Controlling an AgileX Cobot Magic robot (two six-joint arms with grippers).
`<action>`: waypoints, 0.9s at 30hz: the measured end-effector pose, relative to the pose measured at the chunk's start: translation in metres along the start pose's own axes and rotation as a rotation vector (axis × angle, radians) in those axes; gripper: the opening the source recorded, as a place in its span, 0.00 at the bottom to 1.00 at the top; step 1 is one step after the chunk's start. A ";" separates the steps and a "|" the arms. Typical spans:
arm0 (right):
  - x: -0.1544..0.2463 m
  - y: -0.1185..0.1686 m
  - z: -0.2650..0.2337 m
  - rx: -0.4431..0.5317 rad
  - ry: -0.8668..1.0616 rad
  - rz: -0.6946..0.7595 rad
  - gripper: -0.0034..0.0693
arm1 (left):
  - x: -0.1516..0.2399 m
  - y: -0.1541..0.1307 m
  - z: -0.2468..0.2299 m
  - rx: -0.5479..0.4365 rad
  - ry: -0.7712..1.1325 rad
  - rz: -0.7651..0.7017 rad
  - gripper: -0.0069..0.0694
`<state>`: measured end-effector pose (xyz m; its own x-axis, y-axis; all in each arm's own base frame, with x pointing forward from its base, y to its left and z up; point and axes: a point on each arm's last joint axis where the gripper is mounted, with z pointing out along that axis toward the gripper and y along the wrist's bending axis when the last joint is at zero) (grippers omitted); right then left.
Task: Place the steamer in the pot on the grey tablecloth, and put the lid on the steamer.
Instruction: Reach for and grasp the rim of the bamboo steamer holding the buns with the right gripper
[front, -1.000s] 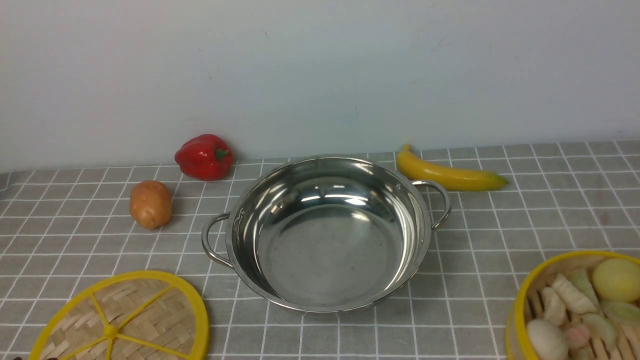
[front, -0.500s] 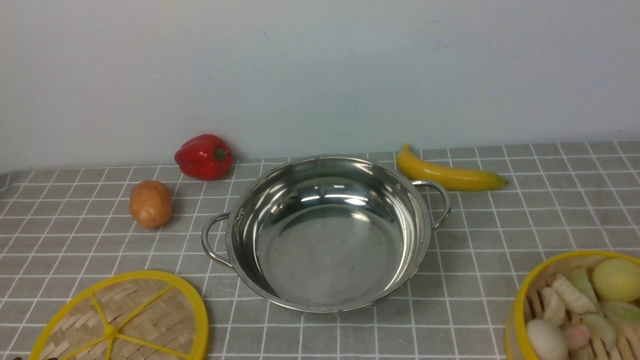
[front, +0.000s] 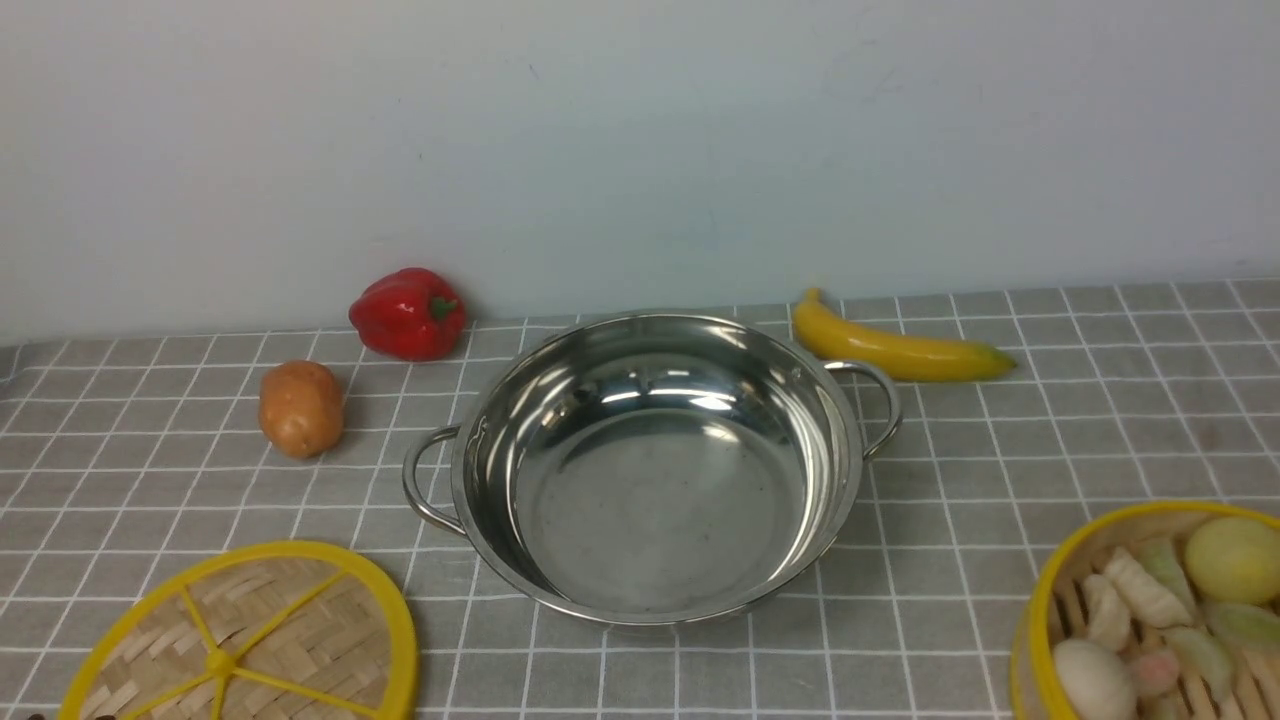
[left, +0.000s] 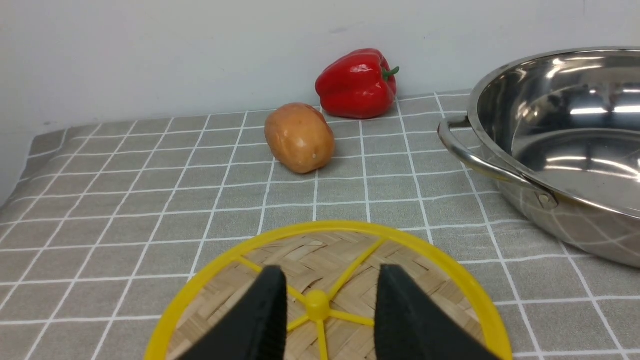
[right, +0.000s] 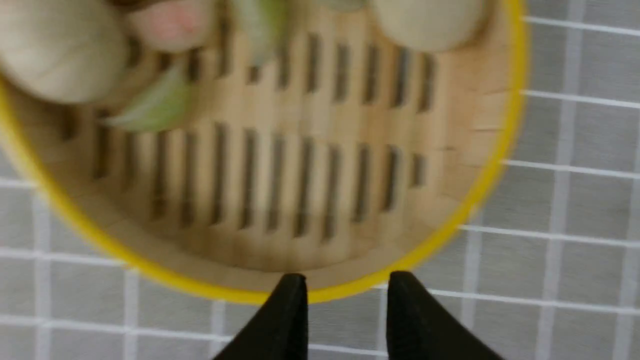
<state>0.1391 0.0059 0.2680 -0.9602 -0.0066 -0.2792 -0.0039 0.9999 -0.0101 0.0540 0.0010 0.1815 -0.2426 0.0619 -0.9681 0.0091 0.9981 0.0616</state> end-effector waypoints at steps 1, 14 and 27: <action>0.000 0.005 0.000 -0.050 0.003 -0.027 0.38 | 0.000 0.000 0.000 0.000 0.000 0.000 0.41; 0.007 0.044 -0.004 -0.254 -0.041 -0.685 0.38 | 0.000 0.000 0.000 0.000 0.000 0.000 0.41; 0.006 0.065 0.014 -0.197 0.089 -0.803 0.38 | 0.000 0.000 0.000 0.000 0.000 0.000 0.41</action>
<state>0.1369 0.0710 0.2519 -0.6632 -0.7261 -0.1813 -0.7380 0.6748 -0.0028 0.0540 0.0010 0.1815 -0.2426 0.0619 -0.9681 0.0091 0.9981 0.0616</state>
